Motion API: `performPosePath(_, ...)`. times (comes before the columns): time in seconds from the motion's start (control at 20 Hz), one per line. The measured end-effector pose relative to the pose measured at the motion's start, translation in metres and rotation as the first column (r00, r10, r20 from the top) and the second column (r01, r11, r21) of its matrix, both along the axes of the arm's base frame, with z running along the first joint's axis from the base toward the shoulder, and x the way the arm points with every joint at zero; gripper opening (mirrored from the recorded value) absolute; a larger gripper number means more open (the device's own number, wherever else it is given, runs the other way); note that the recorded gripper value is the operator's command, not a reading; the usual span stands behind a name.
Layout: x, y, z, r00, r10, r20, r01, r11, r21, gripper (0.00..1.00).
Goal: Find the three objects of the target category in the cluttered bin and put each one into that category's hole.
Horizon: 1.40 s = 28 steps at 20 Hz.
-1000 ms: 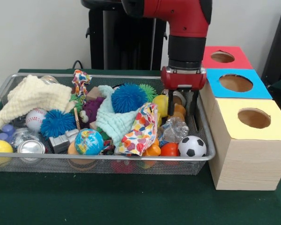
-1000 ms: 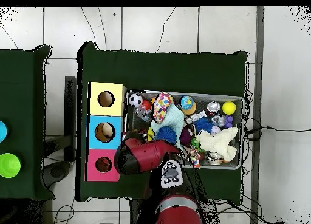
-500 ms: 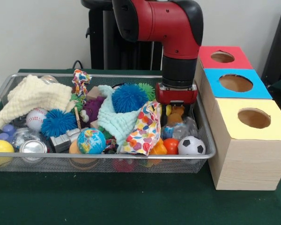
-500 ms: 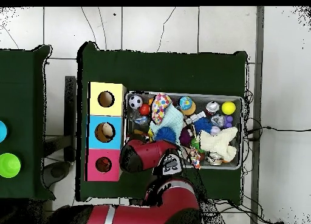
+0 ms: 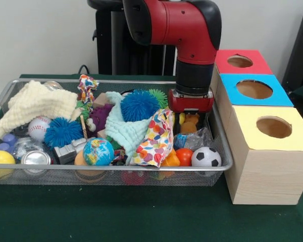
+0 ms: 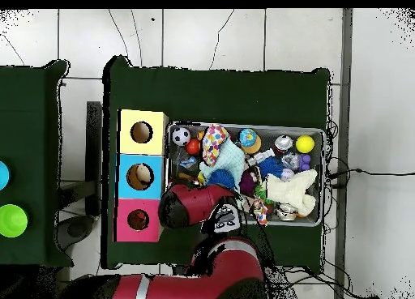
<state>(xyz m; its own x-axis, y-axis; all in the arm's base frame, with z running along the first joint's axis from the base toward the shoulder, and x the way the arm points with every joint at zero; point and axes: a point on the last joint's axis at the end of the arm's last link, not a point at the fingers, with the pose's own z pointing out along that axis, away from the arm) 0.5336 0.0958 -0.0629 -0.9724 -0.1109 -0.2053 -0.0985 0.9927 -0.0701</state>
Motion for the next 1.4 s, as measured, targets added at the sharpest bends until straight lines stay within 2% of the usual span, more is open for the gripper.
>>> performPosePath(0.2, 0.0000, 0.0005, 0.0001, 1.0000, 0.004, 0.000, -0.004, 1.0000, -0.005, 1.00)
performPosePath(0.25, 0.0003, 0.0029, -0.0001, 1.0000, 0.006, 0.001, -0.006, 1.0000, -0.002, 0.00)
performPosePath(1.1, 0.0014, 0.0051, -0.0009, 1.0000, 0.007, -0.003, -0.007, 1.0000, 0.003, 0.00)
performPosePath(1.4, 0.0041, 0.0036, 0.0004, 0.9995, -0.013, -0.029, 0.013, 0.9997, 0.019, 0.00)
